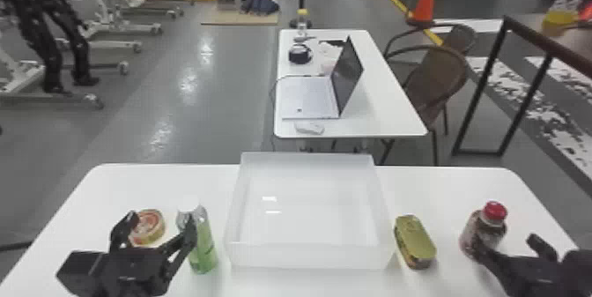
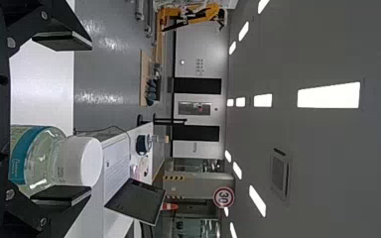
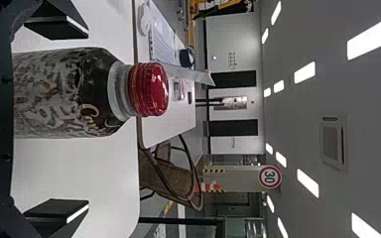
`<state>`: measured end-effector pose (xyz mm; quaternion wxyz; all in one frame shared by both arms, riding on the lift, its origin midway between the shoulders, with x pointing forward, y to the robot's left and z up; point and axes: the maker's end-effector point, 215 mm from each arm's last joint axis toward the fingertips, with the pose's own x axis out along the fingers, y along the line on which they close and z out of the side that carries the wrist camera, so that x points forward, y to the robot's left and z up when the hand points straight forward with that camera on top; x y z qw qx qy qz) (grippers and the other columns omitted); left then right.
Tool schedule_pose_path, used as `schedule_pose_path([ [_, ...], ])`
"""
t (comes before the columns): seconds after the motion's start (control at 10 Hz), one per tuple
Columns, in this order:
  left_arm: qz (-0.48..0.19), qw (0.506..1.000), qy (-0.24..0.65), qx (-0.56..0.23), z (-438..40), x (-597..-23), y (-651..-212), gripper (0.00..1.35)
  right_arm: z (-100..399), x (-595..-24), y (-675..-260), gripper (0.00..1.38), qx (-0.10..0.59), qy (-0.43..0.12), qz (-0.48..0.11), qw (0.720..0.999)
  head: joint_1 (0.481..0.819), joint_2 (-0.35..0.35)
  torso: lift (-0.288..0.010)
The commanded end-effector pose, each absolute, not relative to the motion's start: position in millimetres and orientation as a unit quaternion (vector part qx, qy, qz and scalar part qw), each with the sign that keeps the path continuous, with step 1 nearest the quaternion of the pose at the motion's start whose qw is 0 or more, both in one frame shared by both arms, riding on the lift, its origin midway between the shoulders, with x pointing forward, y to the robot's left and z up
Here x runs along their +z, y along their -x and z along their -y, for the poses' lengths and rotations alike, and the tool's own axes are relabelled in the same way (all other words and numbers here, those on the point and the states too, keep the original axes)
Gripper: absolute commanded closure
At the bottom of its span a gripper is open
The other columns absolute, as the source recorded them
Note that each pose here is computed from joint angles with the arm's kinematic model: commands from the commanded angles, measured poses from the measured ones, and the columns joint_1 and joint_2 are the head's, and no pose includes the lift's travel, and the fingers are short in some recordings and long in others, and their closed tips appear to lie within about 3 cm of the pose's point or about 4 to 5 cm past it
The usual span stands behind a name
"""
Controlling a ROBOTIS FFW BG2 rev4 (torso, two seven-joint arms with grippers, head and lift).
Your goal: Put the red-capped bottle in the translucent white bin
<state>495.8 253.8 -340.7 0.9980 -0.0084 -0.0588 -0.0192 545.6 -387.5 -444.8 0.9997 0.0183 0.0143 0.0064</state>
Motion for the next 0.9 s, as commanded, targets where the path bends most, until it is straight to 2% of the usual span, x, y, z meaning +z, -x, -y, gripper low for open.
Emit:
schedule_pose_path([
  [0.0,0.059,0.998,0.011,-0.019,-253,-341,-496,0.26,385,-445,-556,0.09,0.013,-0.022,-0.016,1.0,0.549,0.0,-0.1],
  [0.3,0.061,0.998,0.017,-0.019,-252,-341,-496,0.26,377,-454,-567,0.09,0.021,-0.03,-0.039,0.999,0.549,0.0,-0.1],
  [0.4,0.06,0.998,0.019,-0.018,-253,-342,-496,0.26,373,-451,-571,0.09,0.022,-0.013,-0.046,0.999,0.549,0.0,-0.1],
  [0.5,0.06,0.998,0.019,-0.018,-253,-342,-496,0.26,372,-448,-573,0.18,0.024,-0.004,-0.049,0.999,0.549,0.0,-0.1],
  [0.6,0.06,0.998,0.019,-0.02,-251,-342,-497,0.26,375,-453,-571,0.57,0.021,-0.03,-0.048,0.998,0.549,0.0,-0.1],
  [0.7,0.06,0.998,0.02,-0.022,-249,-343,-498,0.26,378,-457,-568,1.24,0.023,-0.068,-0.034,0.997,0.549,0.0,-0.1],
  [0.8,0.06,0.998,0.021,-0.022,-249,-343,-498,0.26,380,-456,-566,1.26,0.02,-0.079,-0.03,0.996,0.549,0.0,-0.1],
])
